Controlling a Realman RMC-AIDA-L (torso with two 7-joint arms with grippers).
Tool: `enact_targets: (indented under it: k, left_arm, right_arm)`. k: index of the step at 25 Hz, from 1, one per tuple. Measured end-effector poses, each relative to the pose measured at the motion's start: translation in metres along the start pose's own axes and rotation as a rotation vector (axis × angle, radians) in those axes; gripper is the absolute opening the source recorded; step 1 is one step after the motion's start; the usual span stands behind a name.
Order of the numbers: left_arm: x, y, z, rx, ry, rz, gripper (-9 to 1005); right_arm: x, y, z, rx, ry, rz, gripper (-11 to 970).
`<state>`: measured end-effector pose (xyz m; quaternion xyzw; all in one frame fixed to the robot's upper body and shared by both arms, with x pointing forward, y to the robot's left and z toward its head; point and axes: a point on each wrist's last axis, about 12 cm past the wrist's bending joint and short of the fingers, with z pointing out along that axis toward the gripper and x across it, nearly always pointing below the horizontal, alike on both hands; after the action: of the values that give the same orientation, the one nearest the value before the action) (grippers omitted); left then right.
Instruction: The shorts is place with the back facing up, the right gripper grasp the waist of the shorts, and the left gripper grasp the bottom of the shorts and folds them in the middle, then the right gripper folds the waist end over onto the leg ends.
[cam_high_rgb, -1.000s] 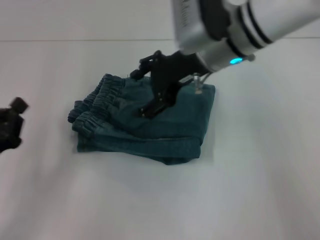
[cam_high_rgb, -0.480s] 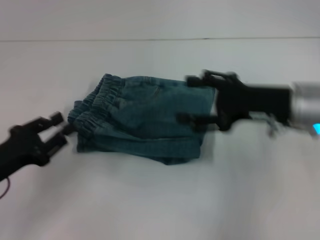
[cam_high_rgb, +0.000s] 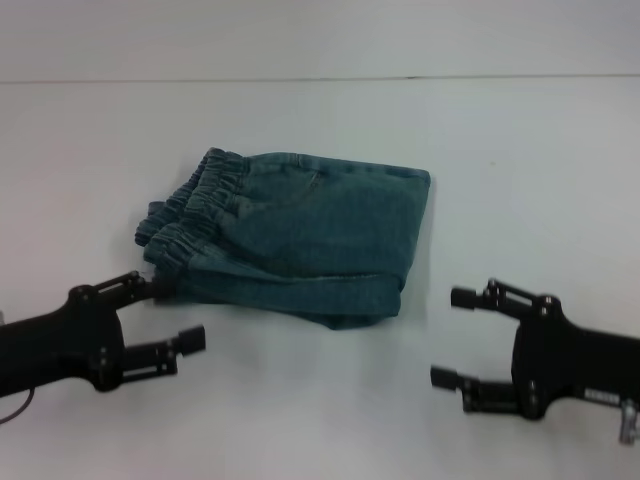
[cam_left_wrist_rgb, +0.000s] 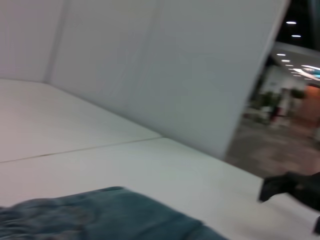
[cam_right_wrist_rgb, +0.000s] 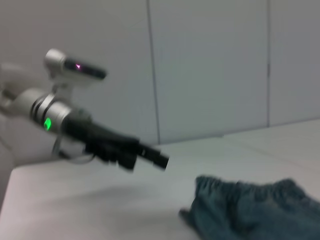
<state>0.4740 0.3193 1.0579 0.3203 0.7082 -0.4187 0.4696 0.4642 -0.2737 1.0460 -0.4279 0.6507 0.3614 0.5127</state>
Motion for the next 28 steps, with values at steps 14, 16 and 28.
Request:
enact_targets:
  k: [14, 16, 28]
  left_arm:
    - [0.004, -0.01, -0.005, 0.094, 0.063, -0.03, 938]
    - [0.005, -0.01, -0.006, 0.091, 0.072, -0.032, 938]
    - [0.005, -0.008, -0.007, 0.074, 0.092, -0.033, 939]
  right_arm:
    - [0.011, 0.013, -0.03, -0.043, 0.042, 0.036, 919]
    - [0.012, 0.014, -0.031, -0.04, 0.046, 0.038, 919]
    - [0.015, 0.014, -0.025, -0.036, 0.034, 0.015, 919]
